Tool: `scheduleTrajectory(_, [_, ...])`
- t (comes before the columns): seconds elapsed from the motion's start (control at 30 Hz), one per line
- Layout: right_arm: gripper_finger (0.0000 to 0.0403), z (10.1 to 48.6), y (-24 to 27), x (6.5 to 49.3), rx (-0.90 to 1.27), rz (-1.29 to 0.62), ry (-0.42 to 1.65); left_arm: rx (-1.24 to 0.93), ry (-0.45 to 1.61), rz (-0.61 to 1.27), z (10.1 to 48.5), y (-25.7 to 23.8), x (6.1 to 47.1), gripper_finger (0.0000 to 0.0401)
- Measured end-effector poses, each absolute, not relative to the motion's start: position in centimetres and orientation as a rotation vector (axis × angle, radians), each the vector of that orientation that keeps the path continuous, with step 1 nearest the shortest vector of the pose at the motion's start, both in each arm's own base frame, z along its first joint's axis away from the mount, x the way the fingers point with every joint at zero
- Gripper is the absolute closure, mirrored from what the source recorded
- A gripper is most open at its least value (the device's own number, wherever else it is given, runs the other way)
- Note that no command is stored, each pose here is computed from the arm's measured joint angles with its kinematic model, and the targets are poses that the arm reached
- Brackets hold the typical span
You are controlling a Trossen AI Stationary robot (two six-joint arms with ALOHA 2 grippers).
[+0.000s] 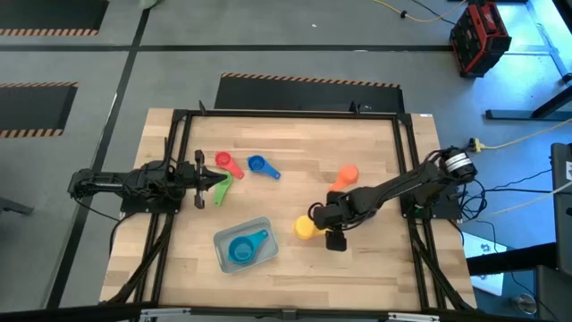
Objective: Nest measuring cups in basket
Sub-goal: Stack the yellow measuring cup into the light blue measuring cup in the grey bin
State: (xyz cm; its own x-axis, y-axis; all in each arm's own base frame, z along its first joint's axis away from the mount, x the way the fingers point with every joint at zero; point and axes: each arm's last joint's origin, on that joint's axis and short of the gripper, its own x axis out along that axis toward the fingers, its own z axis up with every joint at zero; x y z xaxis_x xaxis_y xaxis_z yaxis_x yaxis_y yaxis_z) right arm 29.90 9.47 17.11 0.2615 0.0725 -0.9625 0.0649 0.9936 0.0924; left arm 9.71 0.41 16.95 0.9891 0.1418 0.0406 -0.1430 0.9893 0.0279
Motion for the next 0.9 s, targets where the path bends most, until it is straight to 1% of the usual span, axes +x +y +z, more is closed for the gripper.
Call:
scheduleTrajectory(0.23, [0.0137,14.9,9.6,30.3,0.103,-0.015,1.379,0.031,-0.039,0.143,17.0,0.4,9.7,0.0401])
scheduleTrajectory(0.6, [0.0138,13.7,9.7,30.6,0.097,-0.022,1.406,0.031,-0.039,0.146,17.0,0.4,9.7,0.0401])
scheduleTrajectory(0.9, [0.0171,13.1,9.7,30.7,0.086,-0.034,1.427,0.031,-0.039,0.147,17.0,0.4,9.7,0.0401])
